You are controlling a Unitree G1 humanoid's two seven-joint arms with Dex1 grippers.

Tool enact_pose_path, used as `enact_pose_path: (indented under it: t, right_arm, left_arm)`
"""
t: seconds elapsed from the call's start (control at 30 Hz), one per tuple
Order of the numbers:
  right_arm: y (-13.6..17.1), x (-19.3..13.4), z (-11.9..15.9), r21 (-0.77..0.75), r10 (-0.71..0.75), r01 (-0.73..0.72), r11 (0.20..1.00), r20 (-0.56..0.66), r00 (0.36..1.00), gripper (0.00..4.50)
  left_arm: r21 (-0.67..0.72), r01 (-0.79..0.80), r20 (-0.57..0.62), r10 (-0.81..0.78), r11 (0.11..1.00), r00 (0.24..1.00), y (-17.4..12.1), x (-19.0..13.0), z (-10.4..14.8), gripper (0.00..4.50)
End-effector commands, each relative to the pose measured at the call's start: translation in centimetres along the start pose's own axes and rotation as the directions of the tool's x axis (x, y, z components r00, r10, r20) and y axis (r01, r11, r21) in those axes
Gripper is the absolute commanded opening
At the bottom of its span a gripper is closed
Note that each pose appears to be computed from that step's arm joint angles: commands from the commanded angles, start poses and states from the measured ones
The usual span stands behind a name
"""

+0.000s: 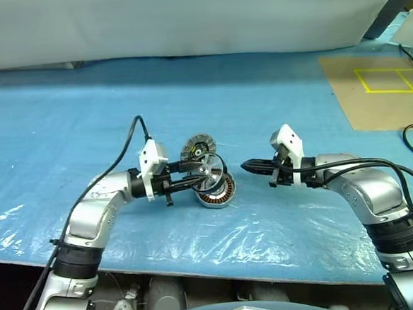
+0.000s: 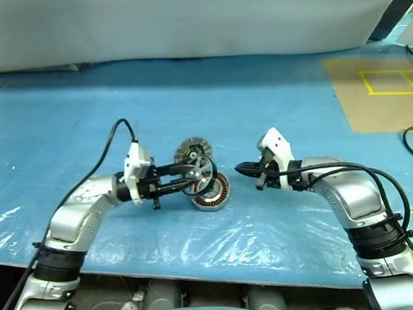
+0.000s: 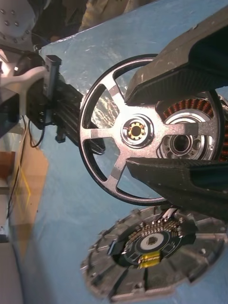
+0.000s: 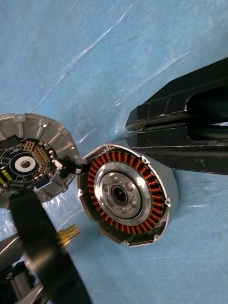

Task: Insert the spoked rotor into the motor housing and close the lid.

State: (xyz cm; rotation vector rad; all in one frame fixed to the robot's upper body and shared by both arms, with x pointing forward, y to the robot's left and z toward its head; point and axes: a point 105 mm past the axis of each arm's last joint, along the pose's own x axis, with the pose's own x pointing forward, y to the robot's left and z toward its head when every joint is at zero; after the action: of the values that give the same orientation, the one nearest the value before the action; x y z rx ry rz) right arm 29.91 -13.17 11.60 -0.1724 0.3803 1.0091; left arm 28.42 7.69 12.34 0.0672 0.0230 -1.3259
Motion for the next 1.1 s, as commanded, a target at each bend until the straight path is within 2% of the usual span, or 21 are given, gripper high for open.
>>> enact_pose_path:
  t: [0.03, 0.47, 0.63, 1.1]
  right_arm:
    - [-0.1, -0.8, 1.4, -0.029, -0.024, 0.025, 0.999, 0.045, 0.999, 0.00]
    - [-0.1, -1.1, 0.7, -0.014, -0.058, 0.058, 0.998, 0.034, 0.998, 0.00]
    - [0.1, -1.0, 0.7, -0.014, -0.053, 0.053, 0.998, 0.033, 0.998, 0.00]
    - [0.0, -0.8, 0.5, -0.018, -0.049, 0.050, 0.999, 0.016, 0.999, 0.00]
  left_arm:
    - [0.057, 0.016, -0.009, -0.015, 0.998, 1.000, 0.0, 0.4, -0.2, 1.33]
    - [0.065, 0.032, -0.013, -0.031, 0.997, 0.999, 0.2, 1.1, -1.0, 1.33]
    - [0.036, 0.022, 0.036, -0.024, 0.999, 0.999, 0.3, 1.4, -0.2, 1.33]
    - [-0.020, -0.035, 0.057, 0.036, 0.999, 0.998, 0.0, 1.0, -1.5, 1.33]
